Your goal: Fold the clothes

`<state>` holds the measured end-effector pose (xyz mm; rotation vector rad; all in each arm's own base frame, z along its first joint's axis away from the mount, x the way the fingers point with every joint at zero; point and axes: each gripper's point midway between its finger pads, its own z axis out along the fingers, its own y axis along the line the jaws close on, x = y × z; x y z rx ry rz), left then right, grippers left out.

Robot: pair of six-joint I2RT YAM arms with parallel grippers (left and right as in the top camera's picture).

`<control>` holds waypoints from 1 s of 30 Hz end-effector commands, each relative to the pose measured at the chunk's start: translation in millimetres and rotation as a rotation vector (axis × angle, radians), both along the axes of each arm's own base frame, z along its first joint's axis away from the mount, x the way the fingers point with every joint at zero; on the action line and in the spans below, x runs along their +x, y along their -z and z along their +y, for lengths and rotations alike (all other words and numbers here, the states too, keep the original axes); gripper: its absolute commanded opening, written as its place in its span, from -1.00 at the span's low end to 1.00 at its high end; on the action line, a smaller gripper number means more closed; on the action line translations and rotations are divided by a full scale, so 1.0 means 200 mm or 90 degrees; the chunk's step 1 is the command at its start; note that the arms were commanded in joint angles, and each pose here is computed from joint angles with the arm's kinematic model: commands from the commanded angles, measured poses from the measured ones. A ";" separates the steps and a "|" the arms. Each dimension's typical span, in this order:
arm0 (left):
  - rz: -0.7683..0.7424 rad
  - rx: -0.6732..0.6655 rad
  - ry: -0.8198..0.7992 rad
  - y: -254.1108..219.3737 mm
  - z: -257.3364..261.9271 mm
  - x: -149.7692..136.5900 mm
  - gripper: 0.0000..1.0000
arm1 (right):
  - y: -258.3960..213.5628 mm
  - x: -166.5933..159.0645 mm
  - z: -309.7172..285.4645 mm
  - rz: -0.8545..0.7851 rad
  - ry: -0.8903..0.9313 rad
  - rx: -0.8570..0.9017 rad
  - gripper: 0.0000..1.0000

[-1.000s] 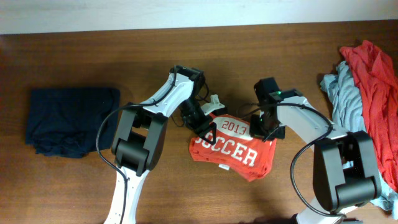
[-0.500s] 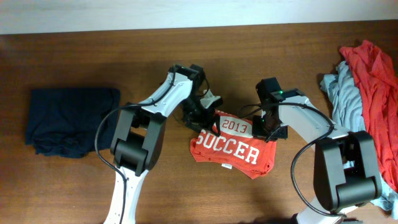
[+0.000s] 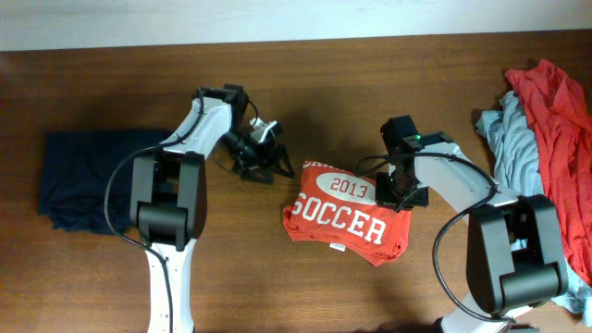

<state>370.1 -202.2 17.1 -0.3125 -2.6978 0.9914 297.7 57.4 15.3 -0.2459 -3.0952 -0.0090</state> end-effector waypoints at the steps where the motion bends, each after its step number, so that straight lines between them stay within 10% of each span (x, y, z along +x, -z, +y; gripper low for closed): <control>1: 0.048 -0.010 0.052 0.14 -0.11 -0.20 0.43 | 0.00 0.01 -0.03 0.000 0.005 -0.013 -0.83; 15: 0.117 -0.044 0.081 0.17 -0.36 -0.44 0.44 | 0.00 0.00 -0.03 0.003 0.005 -0.013 -0.83; 25: 0.112 -0.053 0.088 0.16 -0.37 -0.44 -0.94 | 0.00 0.00 -0.03 0.003 0.005 -0.013 -0.83; 30: 0.104 -0.065 0.095 0.15 -0.37 -0.44 -0.99 | 0.00 -0.01 -0.04 0.012 0.006 -0.015 -0.92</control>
